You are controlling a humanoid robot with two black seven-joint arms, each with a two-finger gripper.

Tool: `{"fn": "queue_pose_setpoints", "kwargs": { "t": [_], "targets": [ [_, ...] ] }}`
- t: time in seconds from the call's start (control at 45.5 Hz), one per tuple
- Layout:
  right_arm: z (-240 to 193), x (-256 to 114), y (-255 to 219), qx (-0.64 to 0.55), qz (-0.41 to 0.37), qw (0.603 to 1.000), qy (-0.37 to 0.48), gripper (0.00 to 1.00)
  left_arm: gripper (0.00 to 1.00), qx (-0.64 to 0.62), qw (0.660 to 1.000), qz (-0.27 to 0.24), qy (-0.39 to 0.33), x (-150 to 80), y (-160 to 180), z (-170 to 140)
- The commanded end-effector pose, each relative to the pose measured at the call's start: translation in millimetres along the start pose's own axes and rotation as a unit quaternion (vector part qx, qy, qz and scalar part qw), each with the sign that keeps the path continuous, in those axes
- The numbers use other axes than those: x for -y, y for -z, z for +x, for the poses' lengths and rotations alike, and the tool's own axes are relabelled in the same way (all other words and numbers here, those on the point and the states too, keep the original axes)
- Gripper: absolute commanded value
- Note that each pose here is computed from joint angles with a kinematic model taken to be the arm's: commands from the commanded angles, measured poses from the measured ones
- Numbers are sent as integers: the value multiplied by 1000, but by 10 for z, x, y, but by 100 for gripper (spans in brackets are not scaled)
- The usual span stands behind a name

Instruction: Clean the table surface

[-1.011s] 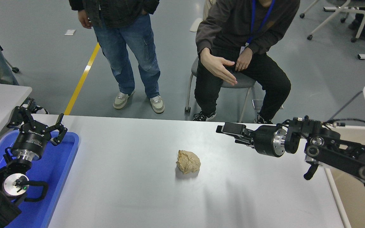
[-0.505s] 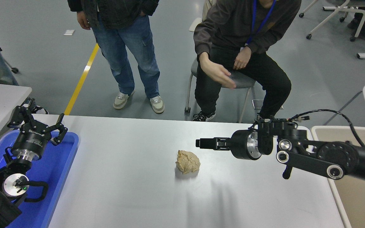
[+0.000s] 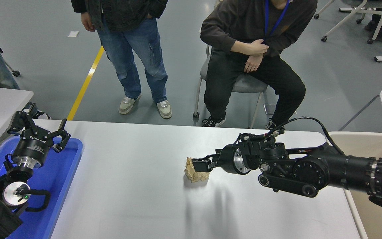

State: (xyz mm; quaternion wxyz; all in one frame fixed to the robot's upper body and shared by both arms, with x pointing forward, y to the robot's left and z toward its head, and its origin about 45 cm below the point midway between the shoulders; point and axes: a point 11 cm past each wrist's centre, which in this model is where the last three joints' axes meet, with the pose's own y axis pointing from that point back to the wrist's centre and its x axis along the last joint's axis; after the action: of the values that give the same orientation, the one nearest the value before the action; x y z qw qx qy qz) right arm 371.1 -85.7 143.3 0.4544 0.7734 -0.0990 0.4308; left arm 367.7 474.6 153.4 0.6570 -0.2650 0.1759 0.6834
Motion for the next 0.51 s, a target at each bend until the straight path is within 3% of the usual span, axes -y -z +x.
{"fn": "queue_pose_setpoints", "kwargs": {
  "t": [0.0, 0.484],
  "targets": [
    [-143, 186, 223, -37, 23, 999, -8, 99, 100, 0, 1000, 0, 0, 0, 0, 0],
    [-526, 309, -158, -61, -24, 997, -37, 99, 100, 0, 1000, 0, 0, 0, 0, 0]
  ]
}}
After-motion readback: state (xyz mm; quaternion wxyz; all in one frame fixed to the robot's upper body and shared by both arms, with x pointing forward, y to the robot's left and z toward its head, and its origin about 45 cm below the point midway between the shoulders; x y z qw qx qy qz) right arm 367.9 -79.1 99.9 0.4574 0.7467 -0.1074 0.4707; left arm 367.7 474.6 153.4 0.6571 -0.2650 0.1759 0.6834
